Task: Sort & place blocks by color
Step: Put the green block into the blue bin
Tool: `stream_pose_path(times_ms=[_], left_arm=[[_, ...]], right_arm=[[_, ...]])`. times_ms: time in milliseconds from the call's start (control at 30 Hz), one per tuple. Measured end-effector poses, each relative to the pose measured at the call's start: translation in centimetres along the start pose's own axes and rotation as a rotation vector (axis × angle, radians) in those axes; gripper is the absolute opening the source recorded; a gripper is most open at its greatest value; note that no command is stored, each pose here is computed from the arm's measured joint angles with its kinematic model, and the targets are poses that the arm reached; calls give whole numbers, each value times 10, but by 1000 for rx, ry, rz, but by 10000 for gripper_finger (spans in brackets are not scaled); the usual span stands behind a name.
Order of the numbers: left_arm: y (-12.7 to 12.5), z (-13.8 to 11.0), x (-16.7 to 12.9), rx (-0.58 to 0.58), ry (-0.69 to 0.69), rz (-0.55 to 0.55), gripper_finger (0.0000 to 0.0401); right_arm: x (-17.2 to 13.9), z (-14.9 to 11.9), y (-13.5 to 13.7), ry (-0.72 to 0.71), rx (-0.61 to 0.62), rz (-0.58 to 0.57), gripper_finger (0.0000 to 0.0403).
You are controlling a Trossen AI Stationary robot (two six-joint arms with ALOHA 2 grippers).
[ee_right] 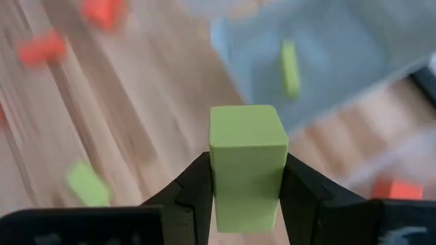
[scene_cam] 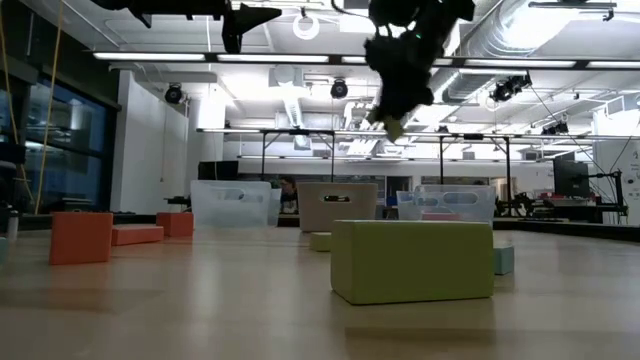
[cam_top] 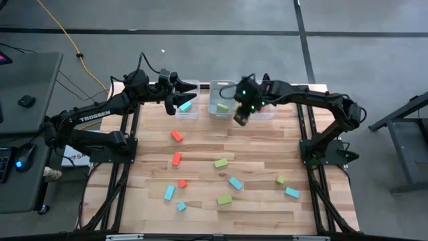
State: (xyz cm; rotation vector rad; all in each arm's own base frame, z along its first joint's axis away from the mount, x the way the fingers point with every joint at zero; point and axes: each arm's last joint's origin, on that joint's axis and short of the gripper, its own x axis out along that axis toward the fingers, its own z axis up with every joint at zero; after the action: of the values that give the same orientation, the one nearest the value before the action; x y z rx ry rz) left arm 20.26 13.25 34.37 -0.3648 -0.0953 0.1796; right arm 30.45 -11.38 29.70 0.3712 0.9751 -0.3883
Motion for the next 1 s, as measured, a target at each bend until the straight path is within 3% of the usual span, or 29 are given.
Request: stream_pose_path(times_ms=[300,467,567,667,1000], left_arm=[[0,0,0,0,0,0,225],[0,0,0,0,0,1,225],[0,0,0,0,0,0,225],[0,0,0,0,0,0,225],[0,-1,0,-2,5,0,225]], right_arm=[[-14,38,-8,-328,24,21,108],[-10,58,-17,-518,49,-70,108],[1,65,-24,-558,62,-137,108],[25,65,-30,-507,67,-167,108],[95,41,-36,-179,132,-105,108]])
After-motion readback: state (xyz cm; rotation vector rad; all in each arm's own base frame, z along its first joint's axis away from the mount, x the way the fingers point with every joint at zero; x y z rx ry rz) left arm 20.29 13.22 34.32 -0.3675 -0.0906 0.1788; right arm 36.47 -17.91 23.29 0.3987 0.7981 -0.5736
